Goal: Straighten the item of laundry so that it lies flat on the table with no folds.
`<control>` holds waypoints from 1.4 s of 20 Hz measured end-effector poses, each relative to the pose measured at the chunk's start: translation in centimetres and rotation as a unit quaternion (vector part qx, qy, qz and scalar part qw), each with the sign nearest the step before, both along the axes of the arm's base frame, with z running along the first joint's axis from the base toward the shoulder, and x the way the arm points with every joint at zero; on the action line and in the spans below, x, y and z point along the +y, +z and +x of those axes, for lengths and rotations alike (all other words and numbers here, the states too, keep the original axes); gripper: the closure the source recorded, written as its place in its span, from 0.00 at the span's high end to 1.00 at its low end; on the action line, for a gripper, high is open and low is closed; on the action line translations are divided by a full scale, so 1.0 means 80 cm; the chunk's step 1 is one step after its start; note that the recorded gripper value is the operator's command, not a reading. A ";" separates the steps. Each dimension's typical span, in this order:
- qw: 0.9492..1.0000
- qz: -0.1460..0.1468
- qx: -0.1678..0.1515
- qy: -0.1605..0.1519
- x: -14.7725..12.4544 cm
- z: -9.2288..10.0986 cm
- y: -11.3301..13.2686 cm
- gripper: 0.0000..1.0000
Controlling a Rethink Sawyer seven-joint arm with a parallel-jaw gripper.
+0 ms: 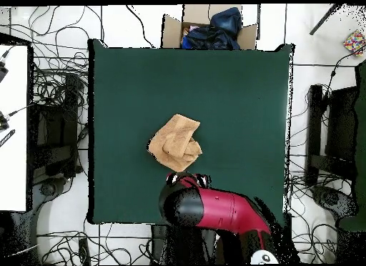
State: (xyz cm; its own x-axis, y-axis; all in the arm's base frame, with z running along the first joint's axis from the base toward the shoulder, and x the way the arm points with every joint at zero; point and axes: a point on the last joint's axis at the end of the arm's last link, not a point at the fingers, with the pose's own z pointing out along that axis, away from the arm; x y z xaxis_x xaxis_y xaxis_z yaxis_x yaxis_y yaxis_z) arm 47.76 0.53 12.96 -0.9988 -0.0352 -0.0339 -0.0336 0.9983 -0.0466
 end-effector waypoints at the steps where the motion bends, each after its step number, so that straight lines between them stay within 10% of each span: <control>1: 1.000 0.002 0.004 0.004 0.002 0.003 0.000 1.00; 13: 0.998 0.029 0.049 0.019 0.003 0.063 0.004 1.00; 28: 0.998 0.010 0.032 0.046 -0.039 0.156 -0.026 1.00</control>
State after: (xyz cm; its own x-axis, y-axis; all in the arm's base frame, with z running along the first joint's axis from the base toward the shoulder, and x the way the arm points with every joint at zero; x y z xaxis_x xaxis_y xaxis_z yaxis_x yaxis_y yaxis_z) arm 60.26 -2.57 10.92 -0.9916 -0.1265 0.0273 -0.1271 0.9917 -0.0209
